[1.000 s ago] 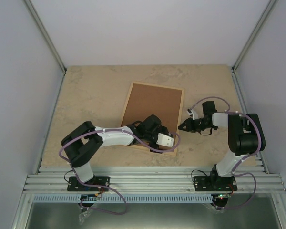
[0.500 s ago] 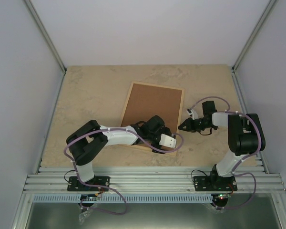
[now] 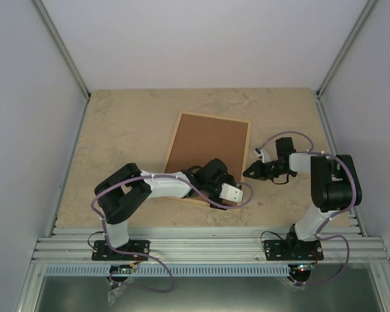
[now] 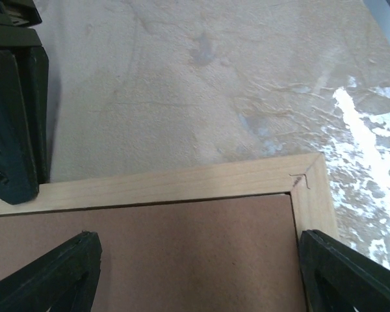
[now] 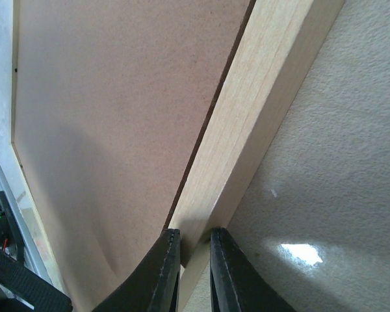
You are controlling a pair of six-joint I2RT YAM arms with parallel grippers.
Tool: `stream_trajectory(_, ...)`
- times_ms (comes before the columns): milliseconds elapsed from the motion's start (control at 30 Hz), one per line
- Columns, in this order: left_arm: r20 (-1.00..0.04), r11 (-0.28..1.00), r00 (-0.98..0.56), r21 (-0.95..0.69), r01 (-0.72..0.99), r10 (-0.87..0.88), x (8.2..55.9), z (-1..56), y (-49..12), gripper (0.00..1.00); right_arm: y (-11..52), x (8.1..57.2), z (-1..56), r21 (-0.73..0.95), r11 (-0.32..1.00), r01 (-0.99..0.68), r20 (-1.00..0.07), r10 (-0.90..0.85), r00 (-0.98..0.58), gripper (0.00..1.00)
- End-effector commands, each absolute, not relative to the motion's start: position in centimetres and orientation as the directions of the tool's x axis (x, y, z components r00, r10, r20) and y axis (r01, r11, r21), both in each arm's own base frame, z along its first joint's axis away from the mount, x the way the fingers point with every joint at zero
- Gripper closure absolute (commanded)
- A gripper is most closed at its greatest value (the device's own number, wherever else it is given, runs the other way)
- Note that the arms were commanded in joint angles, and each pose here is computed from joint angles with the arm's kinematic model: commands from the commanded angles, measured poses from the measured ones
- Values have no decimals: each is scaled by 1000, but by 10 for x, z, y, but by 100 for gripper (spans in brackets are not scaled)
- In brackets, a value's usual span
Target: Put the photo into the frame
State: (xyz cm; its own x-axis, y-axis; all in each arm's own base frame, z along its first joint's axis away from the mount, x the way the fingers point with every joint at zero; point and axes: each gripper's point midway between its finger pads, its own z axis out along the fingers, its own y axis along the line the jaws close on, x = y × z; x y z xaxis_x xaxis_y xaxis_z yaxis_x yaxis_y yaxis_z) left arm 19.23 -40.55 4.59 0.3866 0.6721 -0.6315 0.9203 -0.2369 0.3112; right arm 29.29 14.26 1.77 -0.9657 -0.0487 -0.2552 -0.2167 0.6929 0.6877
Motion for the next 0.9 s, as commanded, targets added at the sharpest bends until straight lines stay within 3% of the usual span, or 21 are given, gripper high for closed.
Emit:
stream_trajectory(0,-590,-212,390,349,913,707,204,38,-409,16,119,282,-18,564,811,-154,-180,-61,-982,85)
stream_trajectory(367,-621,-19,382,509,861,685,243,80,-419,27,118,278,-22,550,823,-144,-161,-65,-985,86)
stream_trajectory(500,-655,-63,334,401,914,677,242,83,-410,24,119,280,-17,553,818,-157,-179,-67,-982,87)
stream_trajectory(667,-664,-74,222,243,967,714,239,88,-377,23,132,287,11,598,757,-263,-283,-108,-953,83)
stream_trajectory(867,-694,41,74,147,988,716,241,107,-321,20,152,291,74,601,642,-476,-489,-175,-854,68)
